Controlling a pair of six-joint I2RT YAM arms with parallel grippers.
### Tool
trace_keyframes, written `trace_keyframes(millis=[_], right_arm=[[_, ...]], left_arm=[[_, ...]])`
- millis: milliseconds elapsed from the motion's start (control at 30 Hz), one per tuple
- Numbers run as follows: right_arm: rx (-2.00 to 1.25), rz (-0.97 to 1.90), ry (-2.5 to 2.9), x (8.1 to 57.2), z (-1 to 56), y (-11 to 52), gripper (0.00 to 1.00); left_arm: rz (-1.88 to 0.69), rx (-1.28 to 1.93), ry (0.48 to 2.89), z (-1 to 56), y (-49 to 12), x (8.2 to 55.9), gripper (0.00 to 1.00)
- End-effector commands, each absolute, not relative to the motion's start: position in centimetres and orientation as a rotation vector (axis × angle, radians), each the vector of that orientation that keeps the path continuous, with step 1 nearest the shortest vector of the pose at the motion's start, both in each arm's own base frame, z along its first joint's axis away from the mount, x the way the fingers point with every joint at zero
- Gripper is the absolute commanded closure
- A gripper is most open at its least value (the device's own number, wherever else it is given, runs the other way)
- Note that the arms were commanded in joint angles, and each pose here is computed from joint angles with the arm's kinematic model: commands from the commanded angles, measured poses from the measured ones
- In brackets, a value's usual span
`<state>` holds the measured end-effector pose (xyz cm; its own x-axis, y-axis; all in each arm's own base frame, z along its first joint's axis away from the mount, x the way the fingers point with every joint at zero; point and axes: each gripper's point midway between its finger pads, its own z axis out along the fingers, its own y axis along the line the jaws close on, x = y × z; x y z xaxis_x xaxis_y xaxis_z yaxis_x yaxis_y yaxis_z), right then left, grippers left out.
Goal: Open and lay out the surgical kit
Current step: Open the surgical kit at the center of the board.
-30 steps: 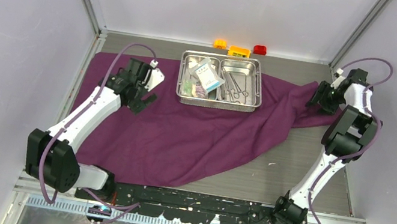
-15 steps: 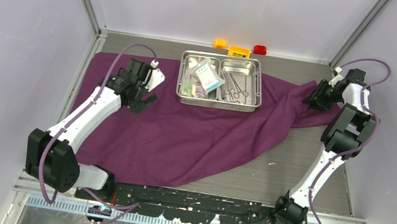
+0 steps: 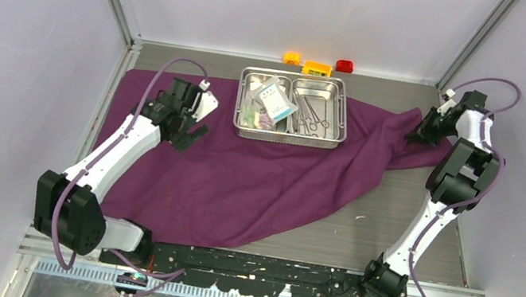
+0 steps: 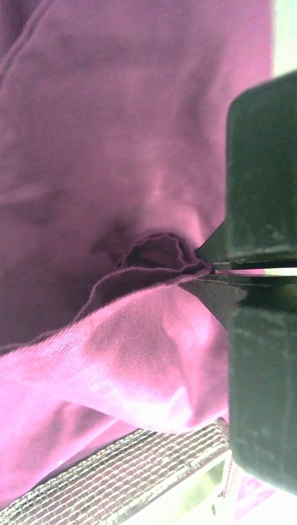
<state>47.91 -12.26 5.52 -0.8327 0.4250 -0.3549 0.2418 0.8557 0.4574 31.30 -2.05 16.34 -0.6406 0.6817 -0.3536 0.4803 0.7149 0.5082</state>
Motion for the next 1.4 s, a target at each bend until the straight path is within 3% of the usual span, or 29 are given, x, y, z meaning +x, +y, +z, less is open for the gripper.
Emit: trace_keyframes(millis=[0,333,533,733,1000,1233,1367], right_arm=[[0.423,0.386,2.532,44.9,14.2,-13.3,1.0],[0.265,-0.011,2.765,31.9,21.5,-16.4,1.0],[0.094,-0.258,2.962,24.3,21.9,-17.3,1.0],[0.017,-0.461,3.029,19.8,22.3,-18.0,1.0],[-0.048,-0.515,3.183,18.1,18.7,-18.8,0.94],[-0.04,-0.562,3.233,21.8,13.3,-19.5,0.85],[-0.015,-0.587,3.203,24.7,11.6,-19.6,0.58]], left_arm=[[0.492,0.881,2.362,17.4,-2.4,31.4,0.0],[0.451,0.913,2.321,18.4,-3.3,30.3,0.0],[0.431,0.919,2.289,19.0,-3.5,29.0,0.0],[0.425,0.933,2.273,19.7,-3.5,28.2,0.0],[0.428,0.948,2.269,19.9,-3.7,28.1,0.0],[0.458,0.973,2.29,19.3,-3.7,28.5,0.0],[0.478,0.983,2.305,19.0,-3.7,28.9,0.0]])
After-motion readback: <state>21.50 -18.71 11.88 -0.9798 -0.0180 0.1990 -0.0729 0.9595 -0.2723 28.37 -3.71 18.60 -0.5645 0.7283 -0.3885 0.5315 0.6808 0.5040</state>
